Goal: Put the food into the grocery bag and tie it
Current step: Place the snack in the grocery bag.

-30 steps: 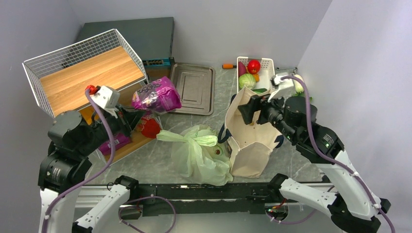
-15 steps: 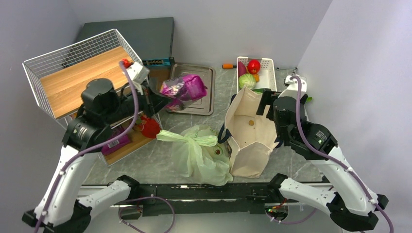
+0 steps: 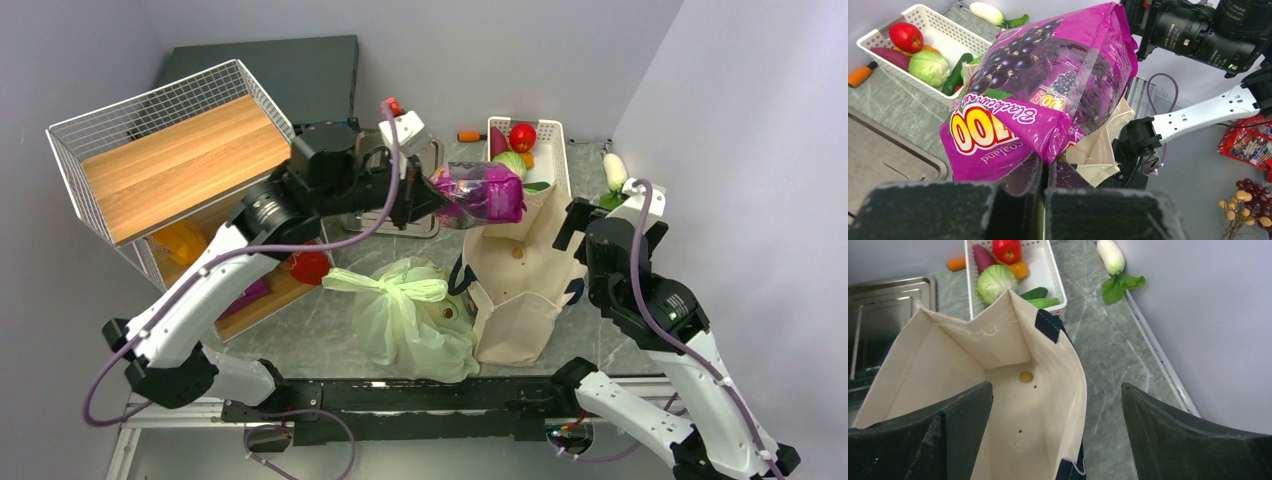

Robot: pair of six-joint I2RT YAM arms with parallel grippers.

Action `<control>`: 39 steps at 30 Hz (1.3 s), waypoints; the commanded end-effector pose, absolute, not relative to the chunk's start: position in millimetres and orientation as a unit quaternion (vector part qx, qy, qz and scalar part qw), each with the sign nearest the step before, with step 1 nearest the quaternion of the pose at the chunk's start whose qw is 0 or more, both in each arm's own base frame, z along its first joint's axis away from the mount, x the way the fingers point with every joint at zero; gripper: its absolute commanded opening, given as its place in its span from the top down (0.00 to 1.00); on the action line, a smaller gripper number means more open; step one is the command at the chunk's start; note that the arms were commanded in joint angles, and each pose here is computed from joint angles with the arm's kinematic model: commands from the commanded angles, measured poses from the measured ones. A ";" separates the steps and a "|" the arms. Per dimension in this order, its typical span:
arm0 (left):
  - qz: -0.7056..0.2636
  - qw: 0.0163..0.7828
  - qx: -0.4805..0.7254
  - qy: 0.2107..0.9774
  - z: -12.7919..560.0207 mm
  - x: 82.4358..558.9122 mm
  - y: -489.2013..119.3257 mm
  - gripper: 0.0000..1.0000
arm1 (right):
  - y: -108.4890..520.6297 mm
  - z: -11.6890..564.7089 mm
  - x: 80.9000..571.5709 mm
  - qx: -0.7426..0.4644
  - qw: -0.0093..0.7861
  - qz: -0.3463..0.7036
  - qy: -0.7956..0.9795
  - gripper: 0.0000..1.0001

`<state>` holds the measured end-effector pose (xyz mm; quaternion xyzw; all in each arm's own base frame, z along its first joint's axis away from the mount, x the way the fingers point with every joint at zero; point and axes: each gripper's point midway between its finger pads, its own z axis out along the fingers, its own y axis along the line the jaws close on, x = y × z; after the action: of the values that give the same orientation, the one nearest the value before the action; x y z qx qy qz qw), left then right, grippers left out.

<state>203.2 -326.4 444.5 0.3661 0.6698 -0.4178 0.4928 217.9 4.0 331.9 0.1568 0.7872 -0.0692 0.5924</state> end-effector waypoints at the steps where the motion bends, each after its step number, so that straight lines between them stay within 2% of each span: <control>1: -0.445 0.569 0.371 0.584 513.8 200.0 -340.5 1.00 | 10.6 329.0 237.3 0.136 0.576 -0.061 0.803 0.00; 8: -0.461 0.545 0.395 0.578 511.6 202.5 -379.5 1.00 | -24.0 320.5 269.8 0.182 0.528 -0.043 0.828 0.00; 13: -0.477 0.531 0.403 0.573 511.0 204.7 -400.5 1.00 | -32.4 308.8 279.0 0.226 0.507 0.010 0.831 0.01; 17: -0.484 0.521 0.408 0.572 501.5 207.1 -413.1 1.00 | -24.0 291.0 275.9 0.227 0.494 0.038 0.839 0.15; 19: -0.487 0.514 0.409 0.575 494.4 208.7 -418.2 1.00 | -21.8 283.4 272.8 0.225 0.489 0.043 0.842 0.27; 20: -0.486 0.513 0.408 0.578 490.9 210.6 -420.2 1.00 | -19.9 278.6 271.3 0.223 0.483 0.046 0.846 0.38; 21: -0.485 0.510 0.408 0.582 486.9 211.8 -421.9 1.00 | -18.3 274.9 269.5 0.222 0.477 0.049 0.849 0.43; 25: -0.480 0.502 0.407 0.593 470.9 217.3 -428.2 1.00 | -13.8 255.6 261.4 0.220 0.458 0.056 0.860 0.49; 29: -0.477 0.495 0.404 0.604 453.6 222.8 -433.9 1.00 | -9.6 244.1 256.1 0.215 0.446 0.063 0.867 0.76; 32: -0.472 0.496 0.405 0.606 448.1 226.1 -436.4 1.00 | -9.4 242.6 252.3 0.211 0.441 0.061 0.870 0.84; 35: -0.464 0.500 0.407 0.607 448.5 229.2 -436.7 1.00 | -9.3 248.4 248.3 0.208 0.447 0.060 0.868 0.84; 37: -0.468 0.500 0.407 0.605 448.6 230.2 -439.0 1.00 | -5.8 250.0 248.3 0.202 0.451 0.070 0.867 0.98; 39: -0.476 0.491 0.404 0.607 443.9 230.6 -444.6 1.00 | 0.4 246.3 249.3 0.192 0.447 0.084 0.870 1.00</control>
<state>231.6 -434.3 378.5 0.4124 0.6855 -0.4313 0.4171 248.5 -8.8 238.9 0.2113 0.8741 0.0588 0.4334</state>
